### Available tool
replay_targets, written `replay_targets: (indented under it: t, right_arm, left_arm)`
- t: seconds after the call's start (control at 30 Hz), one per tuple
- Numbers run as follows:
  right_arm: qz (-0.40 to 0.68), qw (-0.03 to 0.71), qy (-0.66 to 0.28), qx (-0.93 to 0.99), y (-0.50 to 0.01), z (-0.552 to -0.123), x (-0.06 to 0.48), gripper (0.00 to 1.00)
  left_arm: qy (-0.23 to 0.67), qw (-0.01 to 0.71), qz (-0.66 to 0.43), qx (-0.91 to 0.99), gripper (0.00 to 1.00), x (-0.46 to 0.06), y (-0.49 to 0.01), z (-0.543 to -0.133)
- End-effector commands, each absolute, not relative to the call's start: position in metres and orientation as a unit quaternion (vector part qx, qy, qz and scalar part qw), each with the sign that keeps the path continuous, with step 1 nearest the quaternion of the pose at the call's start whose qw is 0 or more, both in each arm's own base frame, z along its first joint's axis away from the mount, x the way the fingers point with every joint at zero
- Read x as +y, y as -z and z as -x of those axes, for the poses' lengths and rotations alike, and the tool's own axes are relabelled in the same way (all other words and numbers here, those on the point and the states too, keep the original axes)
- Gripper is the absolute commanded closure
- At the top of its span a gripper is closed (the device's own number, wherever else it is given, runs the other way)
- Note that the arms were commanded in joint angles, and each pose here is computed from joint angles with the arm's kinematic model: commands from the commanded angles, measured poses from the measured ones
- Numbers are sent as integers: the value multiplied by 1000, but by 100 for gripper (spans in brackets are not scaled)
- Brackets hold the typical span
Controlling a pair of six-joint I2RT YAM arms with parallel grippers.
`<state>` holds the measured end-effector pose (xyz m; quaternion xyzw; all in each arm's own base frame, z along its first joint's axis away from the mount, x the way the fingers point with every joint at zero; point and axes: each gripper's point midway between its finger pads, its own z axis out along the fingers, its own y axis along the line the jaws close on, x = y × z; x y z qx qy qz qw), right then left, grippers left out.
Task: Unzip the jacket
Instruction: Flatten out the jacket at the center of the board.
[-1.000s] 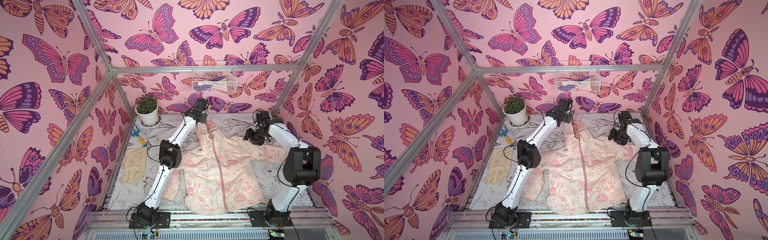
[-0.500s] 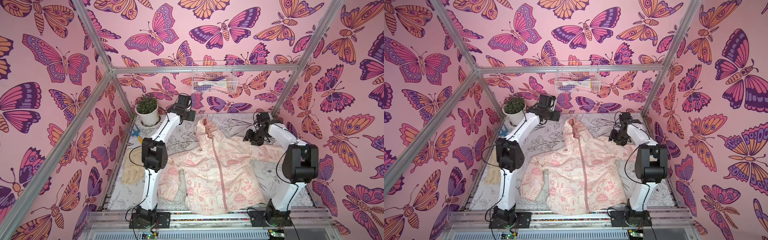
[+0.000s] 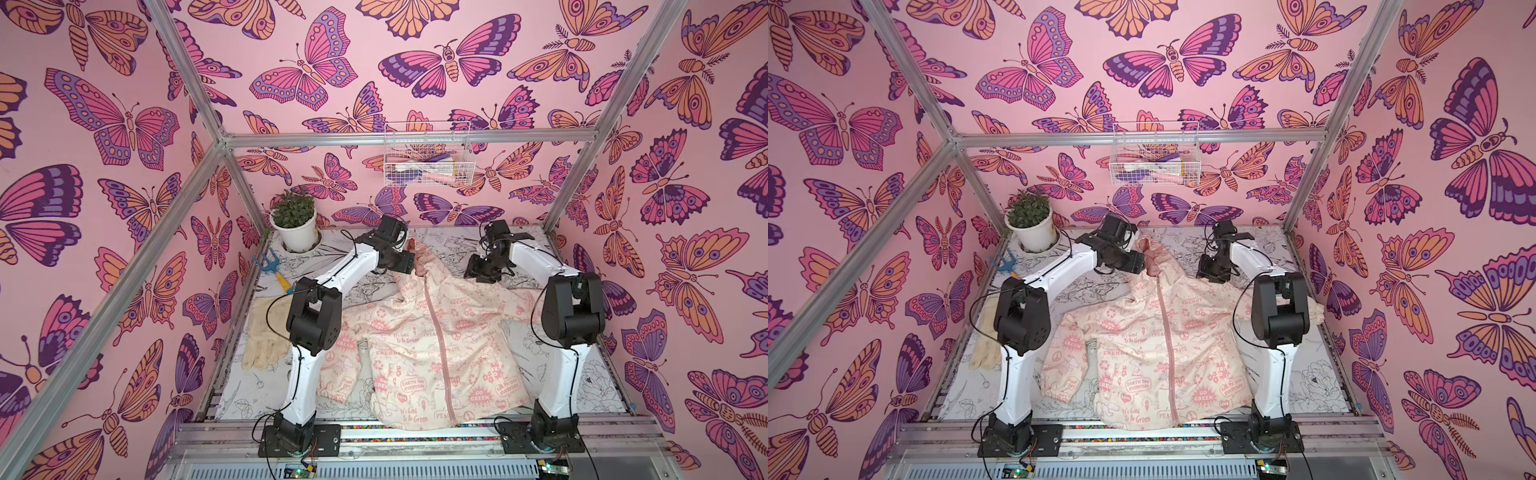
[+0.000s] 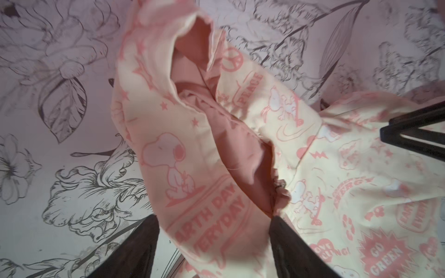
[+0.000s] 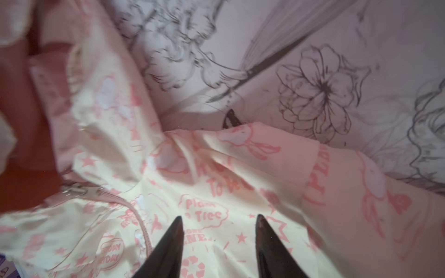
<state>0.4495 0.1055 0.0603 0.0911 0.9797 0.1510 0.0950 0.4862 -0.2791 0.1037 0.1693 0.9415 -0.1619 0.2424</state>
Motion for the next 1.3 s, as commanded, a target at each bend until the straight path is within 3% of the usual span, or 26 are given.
replay_targets:
  t: [0.0, 0.07, 0.2, 0.3, 0.43, 0.53, 0.63, 0.67, 0.73, 0.8, 0.87, 1.13, 1.27]
  right_arm:
    - [-128, 41, -116, 984, -33, -420, 84, 66]
    - [-156, 37, -121, 980, -25, -410, 74, 72]
    - [-223, 47, -124, 966, -19, -391, 35, 82]
    - [-285, 55, -149, 945, -16, -373, 2, 85]
    - [-320, 77, -171, 929, -28, -360, -24, 82]
    - [-302, 85, -172, 934, -44, -363, -24, 73]
    - [-274, 120, -186, 936, -73, -379, -14, 57]
    - [-259, 134, -185, 938, -84, -385, -10, 52]
    - [-206, 165, -187, 946, -111, -400, 10, 43]
    - [-166, 184, -183, 951, -132, -412, 30, 39]
    - [-143, 197, -187, 952, -147, -421, 48, 35]
    - [-102, 206, -182, 956, -167, -428, 83, 28]
    - [-99, 199, -178, 958, -165, -423, 85, 27]
  left_arm:
    - [143, 237, -140, 951, 32, -271, -90, -500]
    - [145, 243, -136, 949, 44, -274, -88, -509]
    - [139, 271, -133, 943, 78, -275, -97, -533]
    - [130, 302, -130, 936, 92, -269, -113, -553]
    - [132, 352, -132, 917, 100, -264, -146, -571]
    - [129, 395, -134, 900, 100, -262, -170, -576]
    - [140, 424, -132, 885, 99, -260, -189, -572]
    - [150, 425, -139, 882, 91, -263, -192, -568]
    - [171, 420, -156, 877, 61, -270, -195, -557]
    - [182, 407, -172, 879, 45, -277, -190, -545]
    - [184, 389, -193, 882, 37, -285, -181, -535]
    - [126, 284, -237, 921, 33, -306, -122, -522]
    - [109, 269, -252, 923, 33, -324, -106, -525]
